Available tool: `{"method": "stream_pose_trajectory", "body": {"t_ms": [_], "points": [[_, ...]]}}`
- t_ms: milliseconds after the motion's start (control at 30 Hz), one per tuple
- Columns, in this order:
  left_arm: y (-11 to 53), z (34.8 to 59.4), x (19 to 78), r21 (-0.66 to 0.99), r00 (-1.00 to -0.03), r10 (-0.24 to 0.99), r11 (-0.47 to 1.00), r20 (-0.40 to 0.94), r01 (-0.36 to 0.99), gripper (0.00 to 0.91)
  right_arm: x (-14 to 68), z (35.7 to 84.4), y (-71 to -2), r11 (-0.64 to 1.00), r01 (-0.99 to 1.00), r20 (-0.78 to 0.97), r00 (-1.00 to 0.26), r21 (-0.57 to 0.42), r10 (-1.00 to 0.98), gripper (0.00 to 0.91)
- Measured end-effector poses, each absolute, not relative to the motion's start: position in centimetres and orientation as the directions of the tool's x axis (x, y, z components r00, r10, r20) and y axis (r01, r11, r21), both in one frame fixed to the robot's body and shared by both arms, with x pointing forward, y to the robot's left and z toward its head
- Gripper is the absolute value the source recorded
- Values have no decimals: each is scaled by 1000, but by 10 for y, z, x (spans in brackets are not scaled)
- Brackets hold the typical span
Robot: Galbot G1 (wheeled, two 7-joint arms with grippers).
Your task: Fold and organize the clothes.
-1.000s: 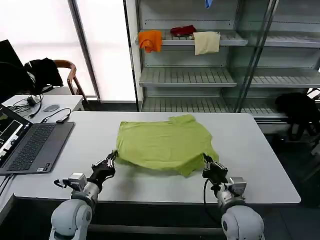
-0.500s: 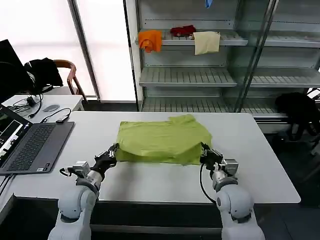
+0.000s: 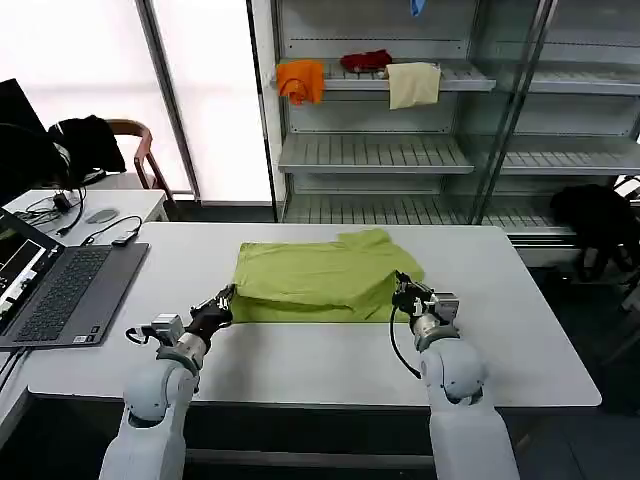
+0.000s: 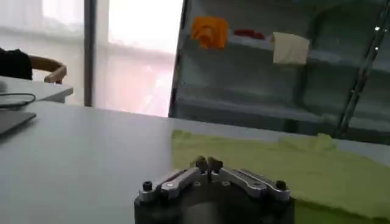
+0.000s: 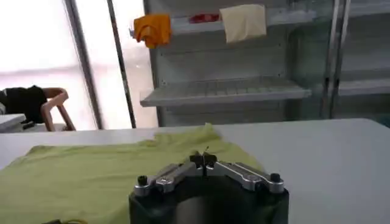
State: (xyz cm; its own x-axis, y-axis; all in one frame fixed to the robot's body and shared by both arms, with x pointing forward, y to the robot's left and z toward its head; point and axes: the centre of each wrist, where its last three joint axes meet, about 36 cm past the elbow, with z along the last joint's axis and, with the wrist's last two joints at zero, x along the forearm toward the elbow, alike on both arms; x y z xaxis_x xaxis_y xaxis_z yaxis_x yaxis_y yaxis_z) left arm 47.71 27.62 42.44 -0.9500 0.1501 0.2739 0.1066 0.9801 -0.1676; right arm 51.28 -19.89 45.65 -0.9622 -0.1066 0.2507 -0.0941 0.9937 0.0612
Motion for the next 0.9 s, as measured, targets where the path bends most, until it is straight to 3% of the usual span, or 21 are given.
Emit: {"method": "stream_pose_trajectory", "body": {"t_ms": [33, 67, 100, 167, 200, 233, 267, 900], "points": [[277, 423, 478, -167, -949, 149, 980, 278, 105, 20, 515, 455, -198, 994, -93, 255, -961, 61, -105, 0], [277, 422, 479, -166, -948, 149, 981, 282, 105, 20, 517, 454, -198, 994, -92, 259, -960, 61, -105, 171], [278, 420, 479, -164, -947, 149, 981, 286, 105, 20, 518, 453, -197, 994, -90, 262, -960, 60, -103, 907], [279, 418, 480, -160, -944, 149, 982, 295, 105, 60, 522, 452, -197, 995, -84, 265, -959, 57, -96, 907], [280, 416, 480, -159, -943, 148, 982, 299, 104, 131, 524, 451, -197, 995, -79, 266, -960, 55, -91, 907], [280, 415, 480, -157, -942, 146, 982, 303, 102, 584, 525, 450, -197, 996, -76, 267, -960, 54, -87, 907], [281, 414, 481, -155, -941, 144, 983, 306, 100, 907, 527, 449, -197, 996, -71, 267, -960, 53, -83, 907], [290, 412, 471, -102, -939, 110, 991, 326, 81, 907, 517, 443, -220, 999, -42, 283, -958, 16, -45, 907]]}}
